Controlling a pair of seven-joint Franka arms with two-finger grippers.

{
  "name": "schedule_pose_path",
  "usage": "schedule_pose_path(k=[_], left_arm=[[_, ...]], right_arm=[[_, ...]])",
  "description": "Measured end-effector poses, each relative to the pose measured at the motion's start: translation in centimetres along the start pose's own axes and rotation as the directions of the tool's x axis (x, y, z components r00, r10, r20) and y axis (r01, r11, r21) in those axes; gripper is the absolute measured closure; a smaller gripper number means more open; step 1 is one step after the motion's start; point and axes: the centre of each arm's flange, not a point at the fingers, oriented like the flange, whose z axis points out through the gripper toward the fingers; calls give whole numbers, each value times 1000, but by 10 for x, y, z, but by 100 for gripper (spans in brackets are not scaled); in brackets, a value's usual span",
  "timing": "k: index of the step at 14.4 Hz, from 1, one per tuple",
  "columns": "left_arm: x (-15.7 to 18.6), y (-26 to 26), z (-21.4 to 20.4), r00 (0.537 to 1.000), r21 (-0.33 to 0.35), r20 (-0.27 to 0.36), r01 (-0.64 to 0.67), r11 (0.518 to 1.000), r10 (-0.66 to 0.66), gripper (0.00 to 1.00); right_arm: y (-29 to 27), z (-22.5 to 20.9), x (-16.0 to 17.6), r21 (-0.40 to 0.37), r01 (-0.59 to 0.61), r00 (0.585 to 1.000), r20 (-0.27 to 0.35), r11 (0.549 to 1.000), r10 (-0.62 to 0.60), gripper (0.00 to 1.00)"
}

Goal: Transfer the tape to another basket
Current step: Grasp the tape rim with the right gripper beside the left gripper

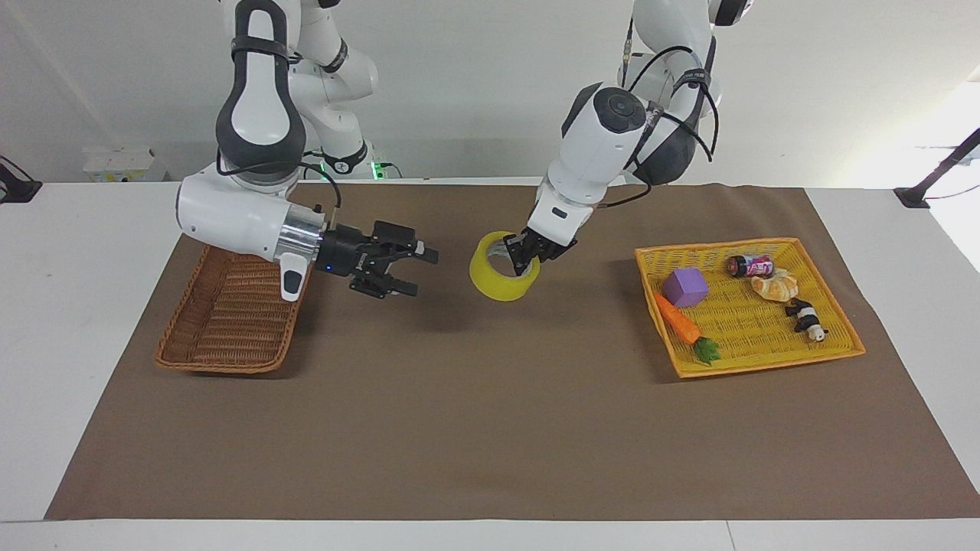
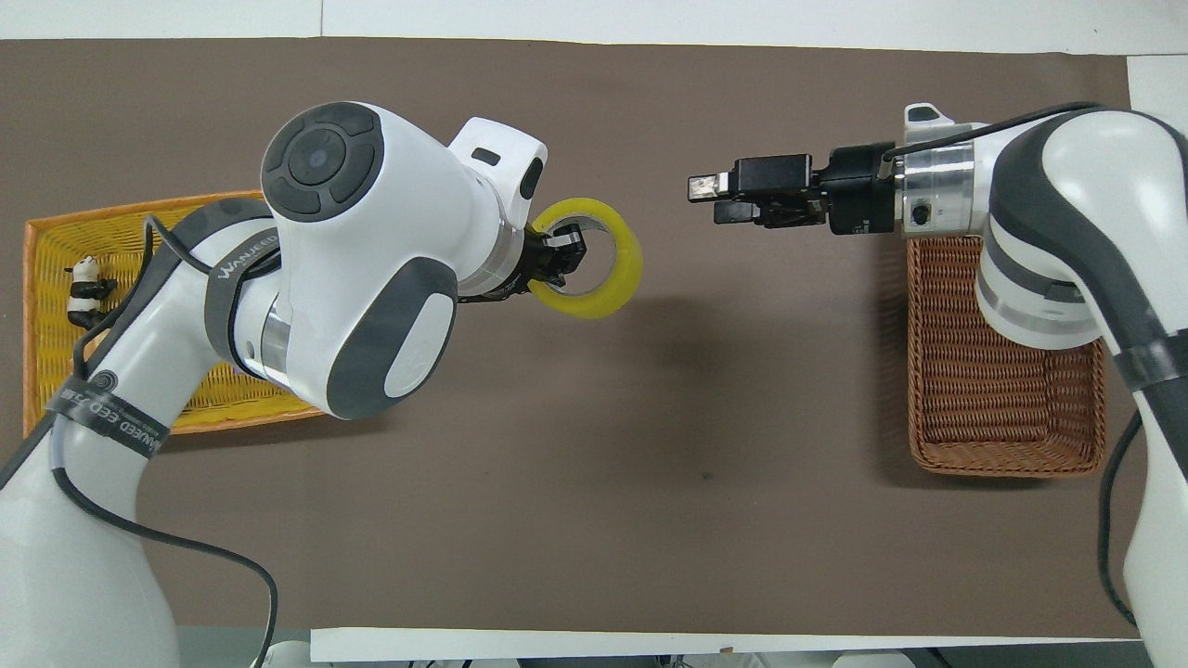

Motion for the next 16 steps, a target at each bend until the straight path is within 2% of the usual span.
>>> schedule_pose_path(k=[9,16], left_arm=[[0,0,0,1000,0,0,0,1000,0,78],[0,-1,0,1000,7,7,2,1000,-2,78]], right_arm=[[-3,64,-21,6,-90,996,-26,996,90,0],[4,69,-26,-2,-104,994,-16,995,104,3]])
